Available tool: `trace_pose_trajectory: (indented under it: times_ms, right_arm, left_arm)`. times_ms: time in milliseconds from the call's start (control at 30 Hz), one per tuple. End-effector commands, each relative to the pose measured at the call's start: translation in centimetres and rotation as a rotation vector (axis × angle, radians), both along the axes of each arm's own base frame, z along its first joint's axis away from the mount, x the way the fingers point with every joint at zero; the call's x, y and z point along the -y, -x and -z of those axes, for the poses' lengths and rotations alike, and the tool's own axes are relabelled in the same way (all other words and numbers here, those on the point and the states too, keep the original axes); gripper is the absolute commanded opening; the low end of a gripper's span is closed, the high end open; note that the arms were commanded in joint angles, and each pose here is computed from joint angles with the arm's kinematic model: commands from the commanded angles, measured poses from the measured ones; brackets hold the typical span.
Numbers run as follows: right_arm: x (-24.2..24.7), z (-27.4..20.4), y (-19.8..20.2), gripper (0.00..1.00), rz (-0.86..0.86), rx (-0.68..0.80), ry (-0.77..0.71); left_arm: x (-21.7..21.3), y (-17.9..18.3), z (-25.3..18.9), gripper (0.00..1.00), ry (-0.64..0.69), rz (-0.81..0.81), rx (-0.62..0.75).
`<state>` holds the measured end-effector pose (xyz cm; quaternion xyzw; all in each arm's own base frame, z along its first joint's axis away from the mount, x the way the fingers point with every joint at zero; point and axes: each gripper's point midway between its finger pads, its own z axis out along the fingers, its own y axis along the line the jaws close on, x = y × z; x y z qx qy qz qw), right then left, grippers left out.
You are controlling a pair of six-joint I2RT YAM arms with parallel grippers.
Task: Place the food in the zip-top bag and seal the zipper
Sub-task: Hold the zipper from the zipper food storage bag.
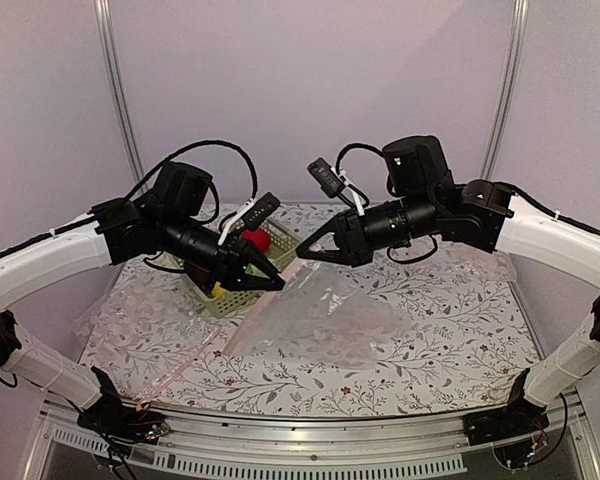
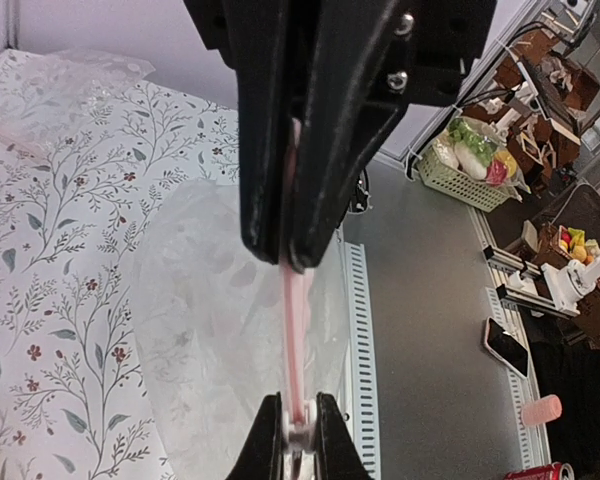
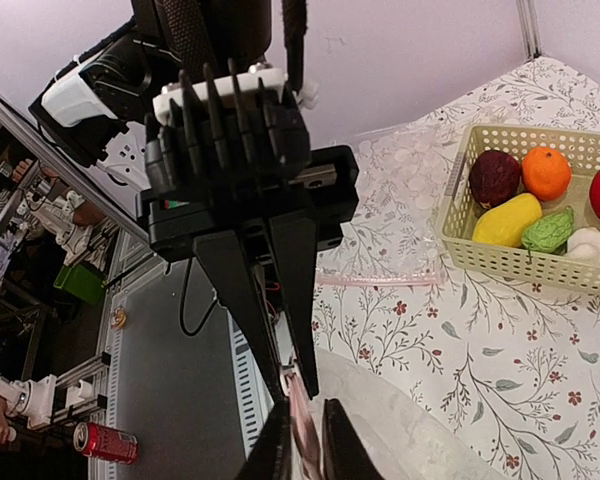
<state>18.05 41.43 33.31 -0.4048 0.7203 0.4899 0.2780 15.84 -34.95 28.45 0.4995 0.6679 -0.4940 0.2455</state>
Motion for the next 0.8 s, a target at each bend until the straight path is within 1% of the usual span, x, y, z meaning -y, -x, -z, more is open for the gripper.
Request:
trace_pose_trajectory:
  times_ms: [0,100,167,333,600,767]
  right_arm:
    - [-0.5,-0.2,-0.8,0.00,0.040,0.020,-0.024]
    - [0.1,-0.4,-2.2,0.00,0.139,0.045,-0.029]
    - [1.0,-0.4,-3.6,0.00,0.235,0.080,-0.015]
    - [3.6,-2.4,-6.2,0.00,0.398,0.120,-0.035]
    - [6.9,-3.5,-9.6,0.00,0.551,0.122,-0.049]
    - [9.3,-4.4,-11.3,0.00,0.636,0.149,-0.059]
  left_arm:
    - [0.0,0.7,0.5,0.00,-0.014,0.018,-0.007]
    - [0.0,0.7,0.5,0.00,-0.016,0.017,-0.006]
    - [0.0,0.7,0.5,0.00,-0.017,0.018,-0.009]
    - [0.1,0.9,0.5,0.00,-0.013,0.024,-0.010]
    - [0.0,0.9,0.4,0.00,-0.014,0.024,-0.008]
    - [0.0,0.9,0.4,0.00,-0.014,0.024,-0.007]
